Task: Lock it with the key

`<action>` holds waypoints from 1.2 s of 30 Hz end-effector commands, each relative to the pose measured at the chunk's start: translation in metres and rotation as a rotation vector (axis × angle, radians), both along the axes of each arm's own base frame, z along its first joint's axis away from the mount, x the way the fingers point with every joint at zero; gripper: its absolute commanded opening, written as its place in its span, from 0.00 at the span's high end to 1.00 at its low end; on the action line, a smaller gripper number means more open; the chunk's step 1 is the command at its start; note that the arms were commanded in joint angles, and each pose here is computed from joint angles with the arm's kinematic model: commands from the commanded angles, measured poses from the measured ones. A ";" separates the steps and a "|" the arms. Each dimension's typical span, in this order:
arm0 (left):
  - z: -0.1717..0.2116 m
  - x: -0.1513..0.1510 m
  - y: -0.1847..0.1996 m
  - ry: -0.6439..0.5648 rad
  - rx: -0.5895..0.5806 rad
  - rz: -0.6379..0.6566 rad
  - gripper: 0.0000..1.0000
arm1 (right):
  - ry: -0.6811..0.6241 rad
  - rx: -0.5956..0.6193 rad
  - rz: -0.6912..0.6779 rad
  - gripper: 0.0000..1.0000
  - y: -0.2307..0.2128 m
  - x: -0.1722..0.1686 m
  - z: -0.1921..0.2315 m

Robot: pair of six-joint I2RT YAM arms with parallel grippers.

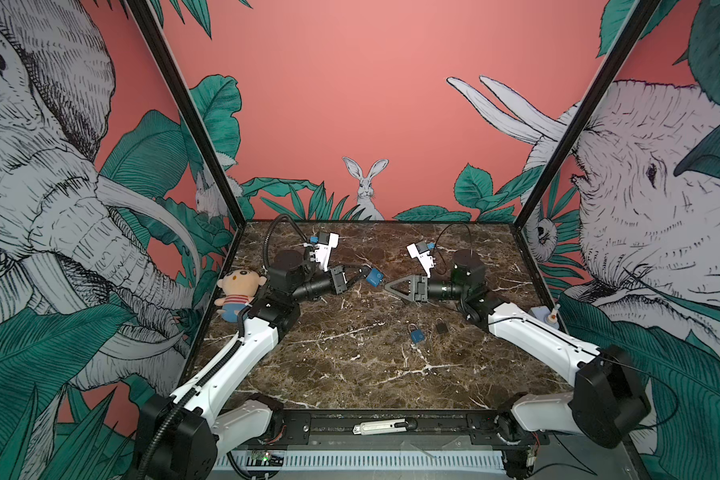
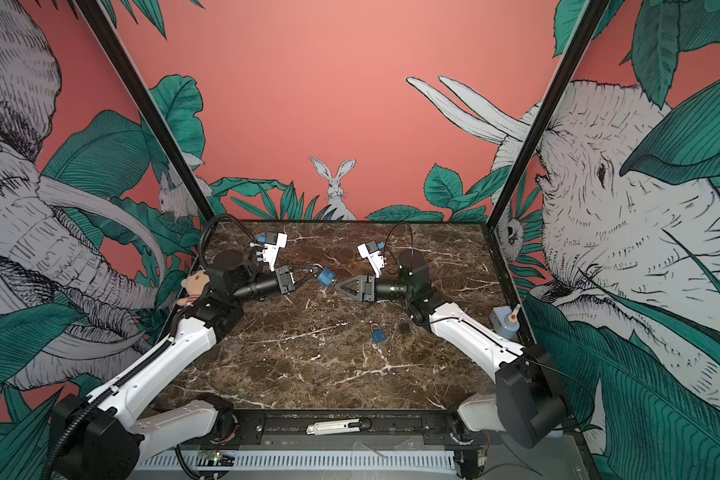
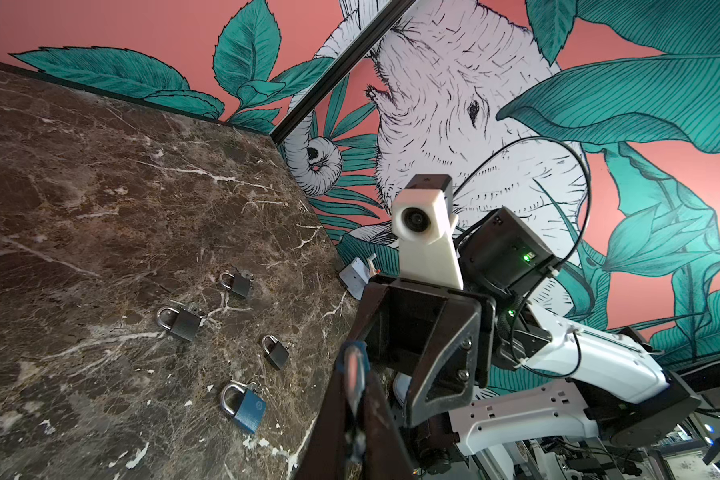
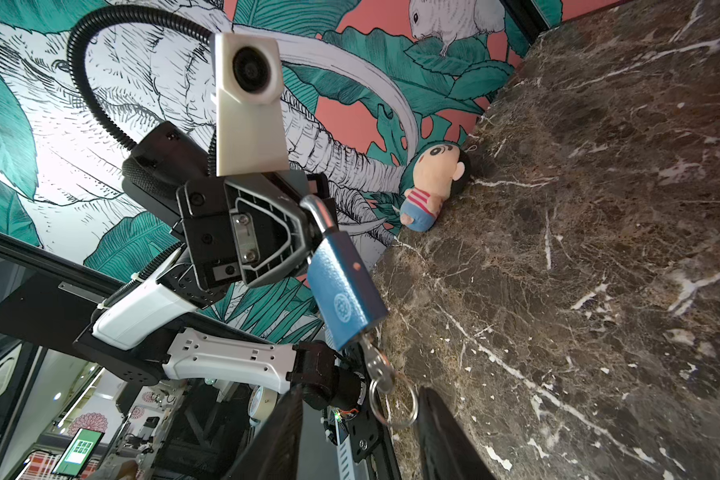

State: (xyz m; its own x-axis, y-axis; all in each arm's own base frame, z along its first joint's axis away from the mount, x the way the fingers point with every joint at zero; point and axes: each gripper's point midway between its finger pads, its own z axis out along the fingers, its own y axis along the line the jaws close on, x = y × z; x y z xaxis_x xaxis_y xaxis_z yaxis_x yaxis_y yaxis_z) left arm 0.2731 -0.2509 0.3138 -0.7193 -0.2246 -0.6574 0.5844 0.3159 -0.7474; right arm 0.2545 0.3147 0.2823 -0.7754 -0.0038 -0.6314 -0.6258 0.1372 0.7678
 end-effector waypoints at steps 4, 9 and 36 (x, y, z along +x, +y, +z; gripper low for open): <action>0.030 -0.008 0.002 -0.073 -0.036 -0.014 1.00 | -0.072 0.042 0.001 0.54 0.005 0.011 0.023; 0.032 -0.008 0.003 -0.074 -0.037 -0.015 1.00 | -0.084 0.026 -0.011 0.53 0.005 0.014 0.023; 0.039 0.000 0.008 -0.085 -0.056 0.046 1.00 | -0.030 0.047 0.039 1.00 0.015 0.004 0.007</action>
State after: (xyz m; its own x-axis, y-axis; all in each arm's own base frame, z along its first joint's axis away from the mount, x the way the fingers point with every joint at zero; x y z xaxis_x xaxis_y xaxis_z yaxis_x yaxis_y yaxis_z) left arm 0.2783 -0.2474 0.3150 -0.7289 -0.2511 -0.6369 0.5538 0.3307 -0.7642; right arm 0.2616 0.3277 0.2892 -0.7621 -0.0101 -0.6474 -0.6447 0.1034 0.7574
